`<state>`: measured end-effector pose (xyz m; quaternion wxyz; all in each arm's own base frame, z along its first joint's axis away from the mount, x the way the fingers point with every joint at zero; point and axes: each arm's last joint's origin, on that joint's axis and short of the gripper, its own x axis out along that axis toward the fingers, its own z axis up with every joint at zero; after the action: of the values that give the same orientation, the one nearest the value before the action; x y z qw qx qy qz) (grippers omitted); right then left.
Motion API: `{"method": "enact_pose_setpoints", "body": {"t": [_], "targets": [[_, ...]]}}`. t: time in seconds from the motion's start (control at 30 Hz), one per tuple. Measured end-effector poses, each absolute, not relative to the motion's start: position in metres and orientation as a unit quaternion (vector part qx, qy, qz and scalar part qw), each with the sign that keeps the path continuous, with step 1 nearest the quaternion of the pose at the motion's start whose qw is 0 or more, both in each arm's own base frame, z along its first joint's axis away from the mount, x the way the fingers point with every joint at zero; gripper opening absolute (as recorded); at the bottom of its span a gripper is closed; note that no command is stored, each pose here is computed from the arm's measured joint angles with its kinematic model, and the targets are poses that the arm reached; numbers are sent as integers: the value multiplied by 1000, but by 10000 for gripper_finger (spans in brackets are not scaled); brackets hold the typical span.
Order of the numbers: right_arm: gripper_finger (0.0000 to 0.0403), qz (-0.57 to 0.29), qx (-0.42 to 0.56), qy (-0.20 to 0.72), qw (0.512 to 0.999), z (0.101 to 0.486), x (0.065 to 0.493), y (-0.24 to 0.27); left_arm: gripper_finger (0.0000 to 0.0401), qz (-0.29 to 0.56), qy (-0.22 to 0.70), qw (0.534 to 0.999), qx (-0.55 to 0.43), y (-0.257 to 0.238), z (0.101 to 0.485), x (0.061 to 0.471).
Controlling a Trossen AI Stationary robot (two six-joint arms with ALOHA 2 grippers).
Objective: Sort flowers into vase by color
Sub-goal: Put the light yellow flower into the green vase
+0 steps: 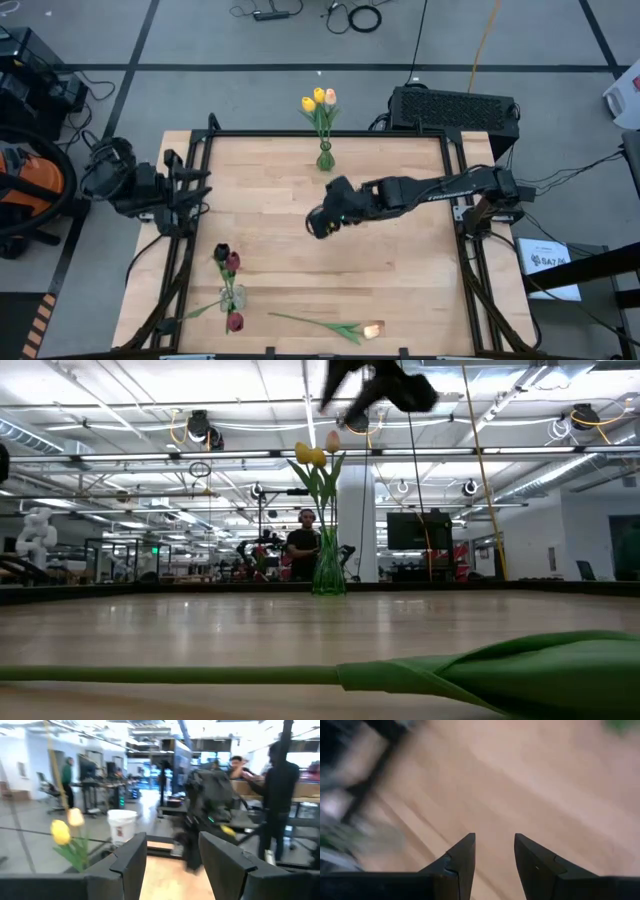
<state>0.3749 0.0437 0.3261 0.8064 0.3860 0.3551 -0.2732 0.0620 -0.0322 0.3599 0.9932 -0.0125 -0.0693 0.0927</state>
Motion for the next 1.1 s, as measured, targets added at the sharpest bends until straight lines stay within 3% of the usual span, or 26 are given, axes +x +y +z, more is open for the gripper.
{"method": "enact_pose_setpoints", "body": {"t": [0.17, 0.33, 0.63, 0.87, 1.1], "targets": [[128, -256, 367, 482, 753, 289, 377, 66, 167, 110, -76, 991, -12, -29, 360, 67], [128, -159, 292, 547, 768, 260, 385, 108, 136, 84, -72, 994, 4, -38, 359, 88], [128, -95, 276, 580, 760, 244, 374, 171, 118, 87, -22, 996, 26, -47, 346, 133], [128, -45, 285, 563, 775, 245, 361, 217, 118, 101, -32, 994, 24, -36, 355, 140], [128, -57, 282, 585, 758, 231, 349, 245, 118, 87, -11, 996, 10, -29, 350, 147]]}}
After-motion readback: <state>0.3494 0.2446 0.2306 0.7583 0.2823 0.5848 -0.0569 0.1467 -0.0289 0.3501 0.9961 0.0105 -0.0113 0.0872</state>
